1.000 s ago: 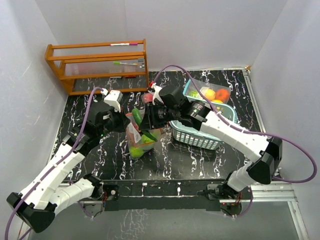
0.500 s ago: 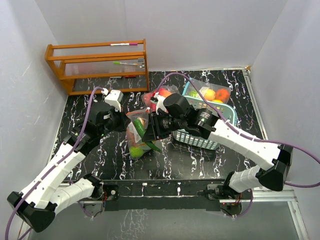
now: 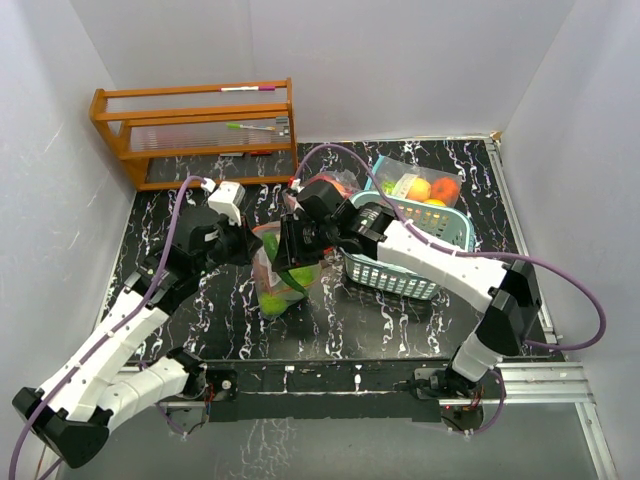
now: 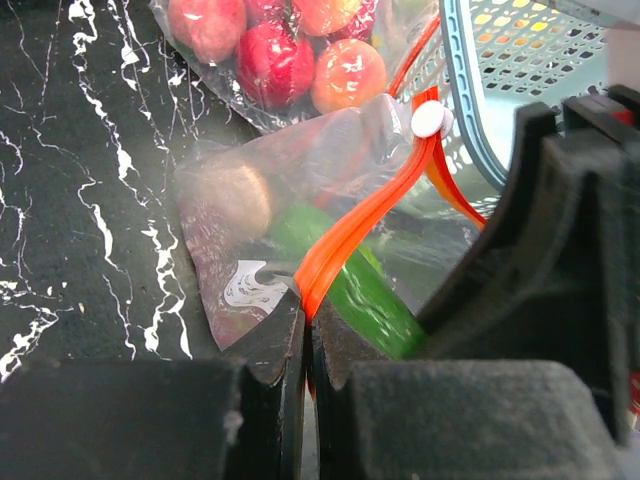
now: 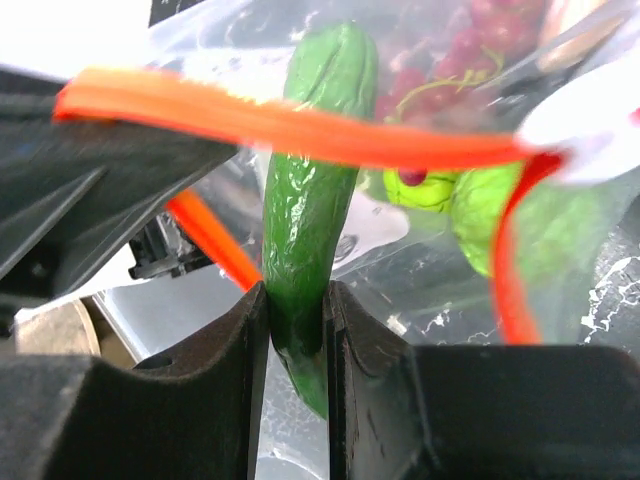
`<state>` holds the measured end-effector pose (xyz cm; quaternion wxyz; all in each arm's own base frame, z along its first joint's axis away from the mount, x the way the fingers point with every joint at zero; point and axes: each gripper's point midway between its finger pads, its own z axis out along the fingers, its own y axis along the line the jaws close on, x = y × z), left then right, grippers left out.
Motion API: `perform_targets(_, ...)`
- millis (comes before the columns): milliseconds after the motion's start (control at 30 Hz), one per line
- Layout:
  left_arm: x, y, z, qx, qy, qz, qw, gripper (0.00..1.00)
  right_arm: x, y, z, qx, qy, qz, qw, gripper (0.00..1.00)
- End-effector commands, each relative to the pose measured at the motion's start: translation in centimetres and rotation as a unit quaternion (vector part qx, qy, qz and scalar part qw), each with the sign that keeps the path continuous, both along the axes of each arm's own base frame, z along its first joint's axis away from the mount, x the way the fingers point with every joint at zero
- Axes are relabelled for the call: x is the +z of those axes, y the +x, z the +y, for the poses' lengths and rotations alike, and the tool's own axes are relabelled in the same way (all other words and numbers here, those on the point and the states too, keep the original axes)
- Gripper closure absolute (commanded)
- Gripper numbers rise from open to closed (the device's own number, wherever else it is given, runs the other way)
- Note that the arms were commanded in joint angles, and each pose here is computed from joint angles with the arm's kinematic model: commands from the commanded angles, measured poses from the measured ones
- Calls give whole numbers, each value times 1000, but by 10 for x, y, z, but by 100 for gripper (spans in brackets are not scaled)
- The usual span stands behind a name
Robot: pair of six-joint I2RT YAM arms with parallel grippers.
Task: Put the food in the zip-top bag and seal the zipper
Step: Place the fake vegetable in the zipper food storage bag.
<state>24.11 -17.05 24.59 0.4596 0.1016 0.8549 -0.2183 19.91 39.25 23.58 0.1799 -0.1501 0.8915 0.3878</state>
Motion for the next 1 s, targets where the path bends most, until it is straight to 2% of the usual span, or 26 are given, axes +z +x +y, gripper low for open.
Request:
perform_targets(0, 15, -6, -5, -11, -34, -20, 999, 100, 32, 34, 0, -55, 38, -26, 997, 86)
perform_targets(33, 14, -7, -5, -11, -34, -19, 999, 100, 31, 40, -4, -68, 36, -27, 997, 85)
perform_targets(67, 14, -9, -4, -11, -37, -19, 999, 100, 33, 51, -9, -95, 44, -27, 994, 78)
perform_targets(133, 13, -10, -3, -10, -37, -18, 999, 100, 36, 53, -8, -92, 51, -35, 994, 71)
perform_targets(300, 11, -10, -3, -12, -36, -16, 999, 100, 55, 55, -13, -92, 65, -70, 991, 30)
perform_targets(367, 9, -10, -4, -12, -35, -14, 999, 100, 62, 53, -13, -83, 72, -78, 991, 22)
perform_targets(533, 7, -8, -4, -9, -35, -11, 999, 100, 78, 41, -14, -57, 81, -91, 991, 21)
perform_targets(667, 8, -7, -5, -9, -31, -8, 999, 100, 92, 40, -35, -82, 73, -123, 986, 22)
perform_targets(800, 19, -7, -3, -9, -31, -14, 999, 100, 74, 45, -68, -126, 10, -148, 981, 23)
perform_targets(967, 26, -8, -1, -5, -30, -19, 999, 100, 40, 40, -82, -133, -34, -130, 982, 26)
